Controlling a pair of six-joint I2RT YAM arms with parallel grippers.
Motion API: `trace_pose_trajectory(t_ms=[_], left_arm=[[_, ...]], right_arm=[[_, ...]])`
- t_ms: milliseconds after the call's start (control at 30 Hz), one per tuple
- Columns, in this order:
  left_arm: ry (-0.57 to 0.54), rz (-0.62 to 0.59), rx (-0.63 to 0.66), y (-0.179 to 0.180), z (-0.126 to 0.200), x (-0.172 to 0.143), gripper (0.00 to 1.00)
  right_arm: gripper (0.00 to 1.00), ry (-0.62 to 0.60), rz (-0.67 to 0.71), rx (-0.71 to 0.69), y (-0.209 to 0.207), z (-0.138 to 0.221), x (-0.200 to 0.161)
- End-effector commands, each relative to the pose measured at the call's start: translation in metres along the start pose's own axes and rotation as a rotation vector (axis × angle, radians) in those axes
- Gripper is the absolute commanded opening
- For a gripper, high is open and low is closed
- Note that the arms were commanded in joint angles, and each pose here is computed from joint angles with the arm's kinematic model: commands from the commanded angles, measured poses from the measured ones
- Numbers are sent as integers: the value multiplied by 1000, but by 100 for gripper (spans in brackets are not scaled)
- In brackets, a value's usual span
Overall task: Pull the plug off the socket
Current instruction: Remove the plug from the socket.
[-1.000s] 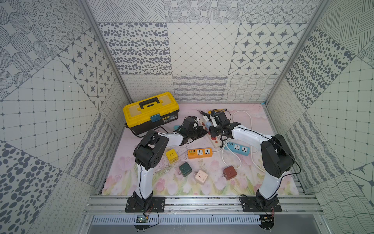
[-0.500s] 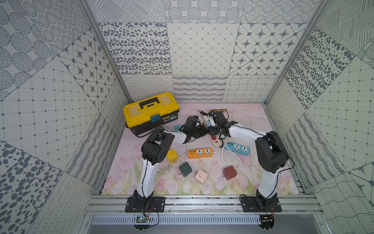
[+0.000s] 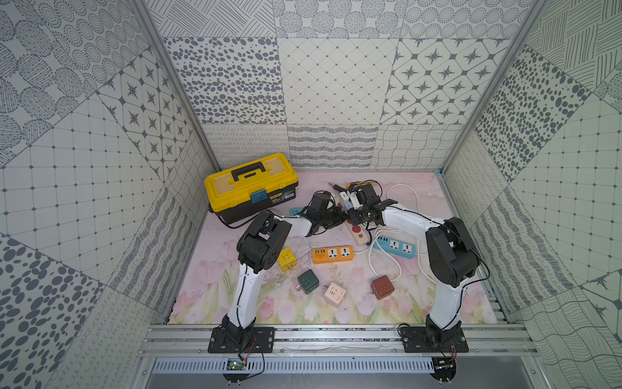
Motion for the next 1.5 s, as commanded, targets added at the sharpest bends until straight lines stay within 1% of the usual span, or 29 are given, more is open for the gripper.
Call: trace_pose_trajectory(t_ms=[0,133,200,333,433,533,700,767,833,900,933,1000,1067,1133,1167,1267,1367,1467], left_arm=[[249,145,351,67,4,-60,0],[278,164,365,73,2,-68,0],[282,162,363,74,2,-69,0],[283,163,404,75,5,-68,0],[285,168,419,75,6,-68,0],[288,165,441,75,7,-67,0],[295,148,447,73,6,-67,0],[288,142,456,73,8,-67,0],[290,147,459,73,8,-67,0],[300,156,449,73,7,-66,0],[307,170,426,73,6,-66,0],[306,195,327,64,4,-58,0],[284,199,201,43,7,-38,12],[239,174,108,17,16,-14,22],[210,151,71,1,23,-2,29],[155,100,26,-31,43,21,45],[158,103,23,-37,54,18,49],[171,144,14,-25,55,0,51]], right_arm=[[0,-287,-47,120,17,54,70],[0,-305,-63,133,17,59,78],[0,-298,-60,134,17,59,77],[0,-311,-57,120,14,64,75],[0,-356,-72,127,10,76,83],[0,-370,-76,129,6,83,95],[0,-352,-74,173,10,80,96],[0,-348,-62,164,12,81,94],[0,-330,-44,168,14,80,91],[0,-288,-36,175,15,73,79],[0,-256,-40,180,15,65,70],[0,-185,-56,195,16,53,52],[0,-142,-92,178,13,45,40],[0,-129,-127,137,6,41,37],[0,-131,-142,123,3,41,37],[0,-148,-190,103,-3,42,40],[0,-167,-222,104,-5,44,44],[0,-183,-238,124,-4,48,49]])
Point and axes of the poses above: each gripper's point midway between its finger pads, its own z axis back along the fingers, its own y axis along the line the jaws close on, x = y × z, the point moved 8 cm from there along z, back along the fingers, and after that the axes turned 4 degrees about -z, right-handed, at the moved point
